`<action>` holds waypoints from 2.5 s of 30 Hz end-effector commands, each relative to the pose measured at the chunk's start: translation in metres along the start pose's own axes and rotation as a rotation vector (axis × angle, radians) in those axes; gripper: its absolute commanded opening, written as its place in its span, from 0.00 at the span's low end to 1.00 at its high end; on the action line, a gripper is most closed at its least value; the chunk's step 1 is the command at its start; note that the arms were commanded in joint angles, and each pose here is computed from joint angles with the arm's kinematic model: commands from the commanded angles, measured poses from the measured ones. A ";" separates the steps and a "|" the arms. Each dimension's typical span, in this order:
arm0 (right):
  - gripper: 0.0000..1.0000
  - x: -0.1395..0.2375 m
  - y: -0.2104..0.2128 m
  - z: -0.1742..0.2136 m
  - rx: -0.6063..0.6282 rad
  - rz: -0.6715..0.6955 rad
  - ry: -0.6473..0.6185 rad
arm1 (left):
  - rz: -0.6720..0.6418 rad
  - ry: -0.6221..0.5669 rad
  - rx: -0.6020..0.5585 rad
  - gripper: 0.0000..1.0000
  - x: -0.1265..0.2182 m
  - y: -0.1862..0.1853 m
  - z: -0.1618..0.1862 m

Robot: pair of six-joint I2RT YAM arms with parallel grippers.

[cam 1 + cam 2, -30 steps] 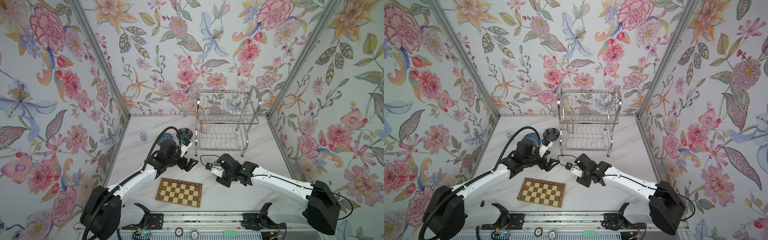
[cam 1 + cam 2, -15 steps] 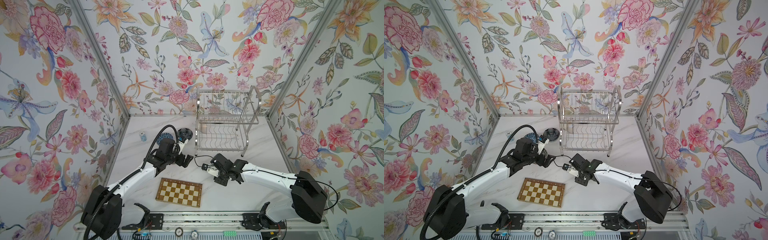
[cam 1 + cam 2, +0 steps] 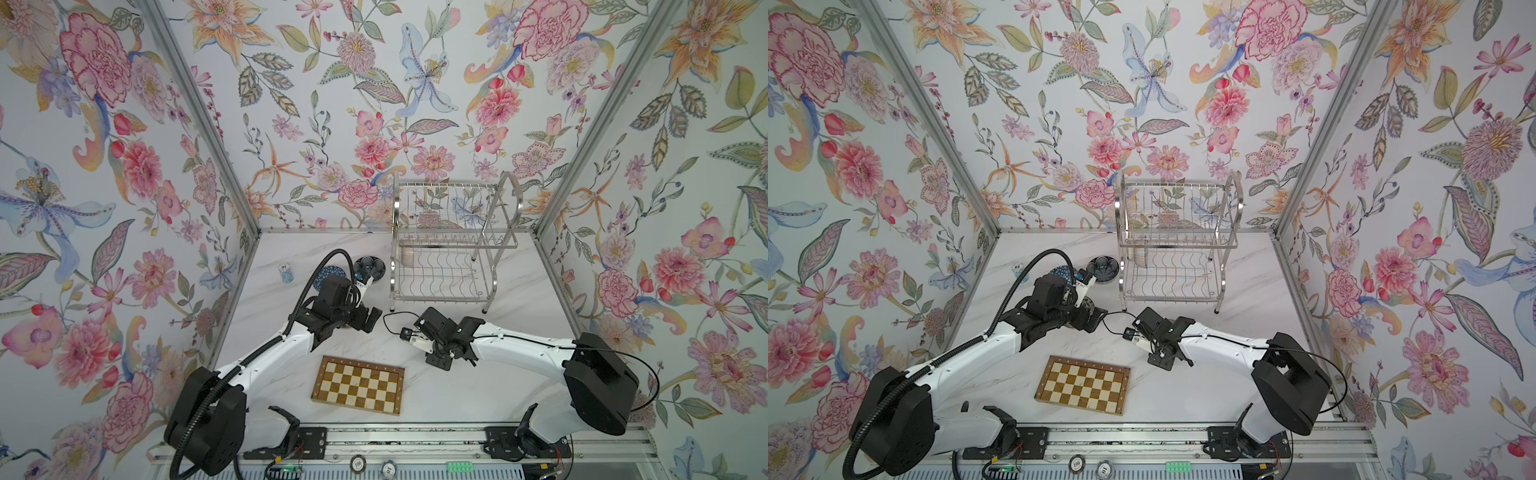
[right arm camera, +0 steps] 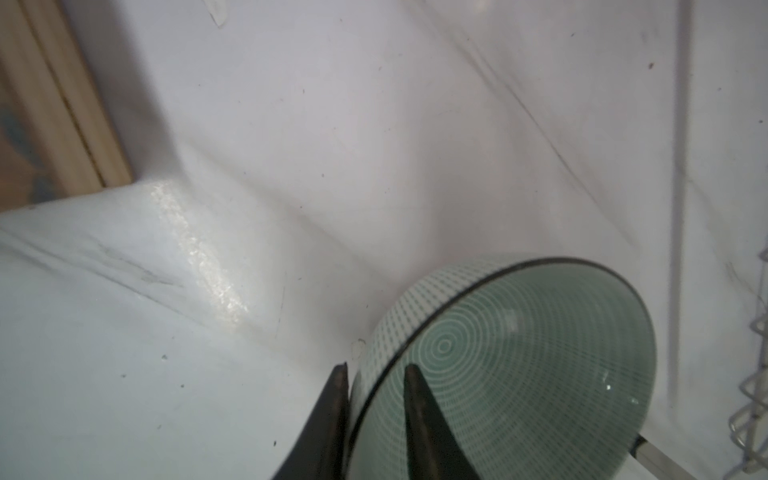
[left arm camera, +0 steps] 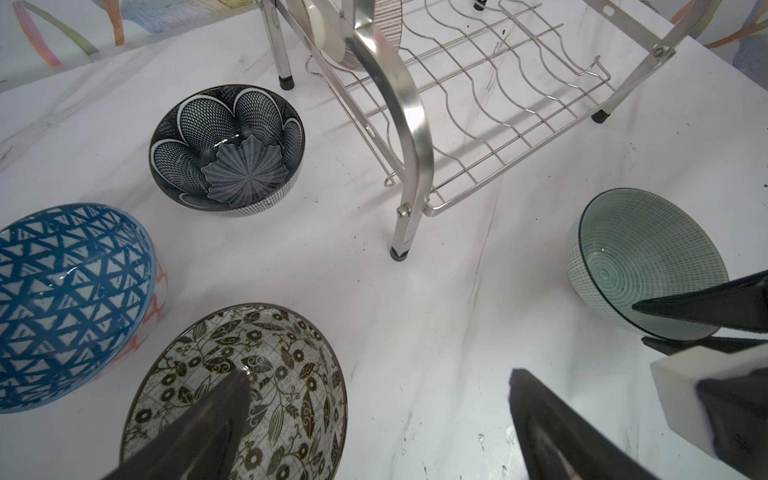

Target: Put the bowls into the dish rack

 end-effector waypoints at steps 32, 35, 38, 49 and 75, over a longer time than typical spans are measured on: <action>0.00 0.054 -0.021 -0.015 -0.150 0.022 -0.243 | 0.018 -0.077 -0.004 0.99 0.005 0.000 -0.015; 0.00 0.060 -0.023 -0.016 -0.173 0.008 -0.296 | 0.021 -0.083 -0.006 0.99 0.007 0.000 -0.016; 0.00 0.066 -0.027 -0.019 -0.209 -0.010 -0.352 | 0.023 -0.094 -0.012 0.99 0.008 -0.001 -0.017; 0.00 0.092 -0.050 -0.031 -0.366 -0.092 -0.659 | 0.049 -0.128 -0.028 0.99 0.013 -0.005 -0.019; 0.00 0.108 -0.106 -0.067 -0.765 -0.067 -1.257 | 0.072 -0.146 -0.030 0.99 0.016 -0.008 -0.021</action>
Point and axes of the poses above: each gripper's point midway between its finger pads, its own x axis back along the fingers, its own y axis along the line the jaws close on, z = x × y, the point moved 6 cm from there along x, back along the fingers, and after that the axes turned 3 degrees about -x, right-handed, at the moved point
